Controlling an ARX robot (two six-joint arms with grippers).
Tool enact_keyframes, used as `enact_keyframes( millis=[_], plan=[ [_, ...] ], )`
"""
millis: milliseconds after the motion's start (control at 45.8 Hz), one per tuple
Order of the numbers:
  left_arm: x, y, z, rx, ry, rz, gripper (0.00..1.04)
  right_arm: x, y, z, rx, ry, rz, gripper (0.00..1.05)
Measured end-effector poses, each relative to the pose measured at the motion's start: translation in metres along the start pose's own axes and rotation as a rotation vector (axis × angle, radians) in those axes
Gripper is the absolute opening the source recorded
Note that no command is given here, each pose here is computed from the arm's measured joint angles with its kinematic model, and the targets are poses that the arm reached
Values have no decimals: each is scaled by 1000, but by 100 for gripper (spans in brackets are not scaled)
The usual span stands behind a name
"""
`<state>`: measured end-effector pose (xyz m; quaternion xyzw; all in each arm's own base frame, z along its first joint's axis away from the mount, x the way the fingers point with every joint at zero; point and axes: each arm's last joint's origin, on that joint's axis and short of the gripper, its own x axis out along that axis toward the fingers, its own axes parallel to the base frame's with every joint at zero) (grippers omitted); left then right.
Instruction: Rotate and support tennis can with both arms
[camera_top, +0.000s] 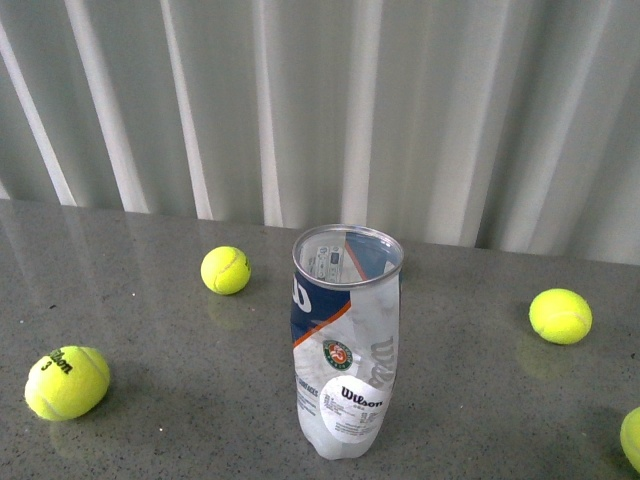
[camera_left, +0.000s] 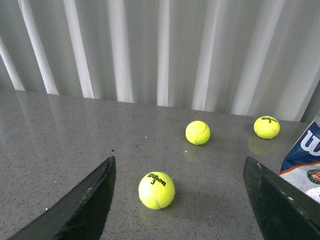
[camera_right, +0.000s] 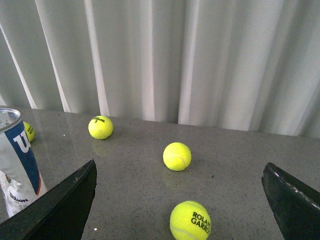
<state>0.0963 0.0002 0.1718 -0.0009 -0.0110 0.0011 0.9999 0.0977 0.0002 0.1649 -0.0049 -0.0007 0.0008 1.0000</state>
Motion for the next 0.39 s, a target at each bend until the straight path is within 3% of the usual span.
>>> enact_keyframes(
  millis=[109, 393],
  plan=[
    [0, 0, 0, 0, 0, 0, 100, 0, 0, 0, 0, 0, 0, 98],
    [0, 0, 0, 0, 0, 0, 98, 0, 0, 0, 0, 0, 0, 98]
  ],
)
